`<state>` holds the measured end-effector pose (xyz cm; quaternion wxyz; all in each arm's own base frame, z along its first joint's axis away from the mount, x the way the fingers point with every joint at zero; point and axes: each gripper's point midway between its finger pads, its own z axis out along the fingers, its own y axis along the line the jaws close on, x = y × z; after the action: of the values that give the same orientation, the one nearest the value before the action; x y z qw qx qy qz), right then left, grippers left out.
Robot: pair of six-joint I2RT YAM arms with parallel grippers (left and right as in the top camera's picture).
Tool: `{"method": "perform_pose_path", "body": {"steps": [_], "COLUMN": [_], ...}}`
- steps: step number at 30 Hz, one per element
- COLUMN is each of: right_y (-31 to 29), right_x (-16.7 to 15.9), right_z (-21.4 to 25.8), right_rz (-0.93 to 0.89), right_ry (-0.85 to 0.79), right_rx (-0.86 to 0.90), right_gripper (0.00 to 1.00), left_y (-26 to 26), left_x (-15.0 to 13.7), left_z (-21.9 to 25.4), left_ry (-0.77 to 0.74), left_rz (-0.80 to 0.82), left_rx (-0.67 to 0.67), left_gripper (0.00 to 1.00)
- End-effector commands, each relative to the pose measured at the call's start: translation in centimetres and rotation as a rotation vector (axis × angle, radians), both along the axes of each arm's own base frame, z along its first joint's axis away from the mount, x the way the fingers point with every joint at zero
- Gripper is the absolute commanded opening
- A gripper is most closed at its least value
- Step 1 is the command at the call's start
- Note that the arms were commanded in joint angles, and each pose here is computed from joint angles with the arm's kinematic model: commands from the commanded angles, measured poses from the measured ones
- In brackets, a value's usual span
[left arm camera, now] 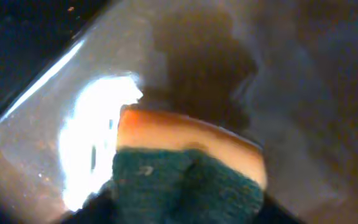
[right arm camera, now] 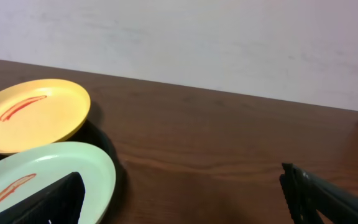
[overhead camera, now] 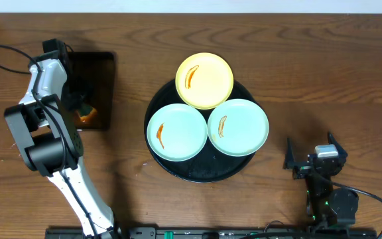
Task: Clean dirty plates on tray and stack at the side
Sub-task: 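Press the held sponge into the water in the black tray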
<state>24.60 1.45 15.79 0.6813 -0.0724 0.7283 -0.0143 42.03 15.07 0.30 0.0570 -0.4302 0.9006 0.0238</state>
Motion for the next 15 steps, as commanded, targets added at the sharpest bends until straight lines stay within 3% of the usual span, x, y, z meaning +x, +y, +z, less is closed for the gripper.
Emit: {"method": "perform_pose_path", "body": {"steps": [1,2,5,6,7,9,11,12,15], "right_y": [-0.2,-0.2,-0.2,-0.2,-0.2,-0.2,-0.2,-0.2,-0.2], "right_x": [0.0,0.0,0.0,0.0,0.0,0.0,0.0,0.0,0.0], "right_z": [-0.1,-0.1,-0.1,-0.1,-0.1,-0.1,-0.1,-0.1,-0.1], "right_rz": [-0.010,-0.010,-0.010,-0.010,-0.010,-0.010,-0.010,-0.010,-0.010], "right_ry": [0.000,0.000,0.000,0.000,0.000,0.000,0.000,0.000,0.000], "right_rx": [-0.012,-0.012,-0.012,-0.012,-0.012,-0.012,-0.012,-0.012,-0.012], "right_gripper": [0.99,0.99,0.99,0.99,0.99,0.99,0.99,0.99,0.99], "left_y": [0.2,0.2,0.3,0.3,0.2,0.2,0.1,0.1,-0.1], "left_x": [-1.0,-1.0,-0.8,-0.8,-0.8,-1.0,-1.2,-1.3,-1.8], "left_z": [-1.2,-1.2,-1.1,-0.9,-0.8,-0.4,-0.3,-0.3,-0.4], "left_ry": [0.043,0.043,0.034,0.032,0.032,0.034,0.041,0.046,0.067], "left_rz": [-0.002,-0.006,-0.006,-0.006,-0.005,-0.005,-0.005,-0.005,-0.005], "left_rx": [0.000,0.000,0.003,0.004,0.003,0.002,0.000,-0.002,-0.009], "left_gripper": [0.19,0.08,0.08,0.12,0.17,0.54,0.80,0.86,0.87]}}
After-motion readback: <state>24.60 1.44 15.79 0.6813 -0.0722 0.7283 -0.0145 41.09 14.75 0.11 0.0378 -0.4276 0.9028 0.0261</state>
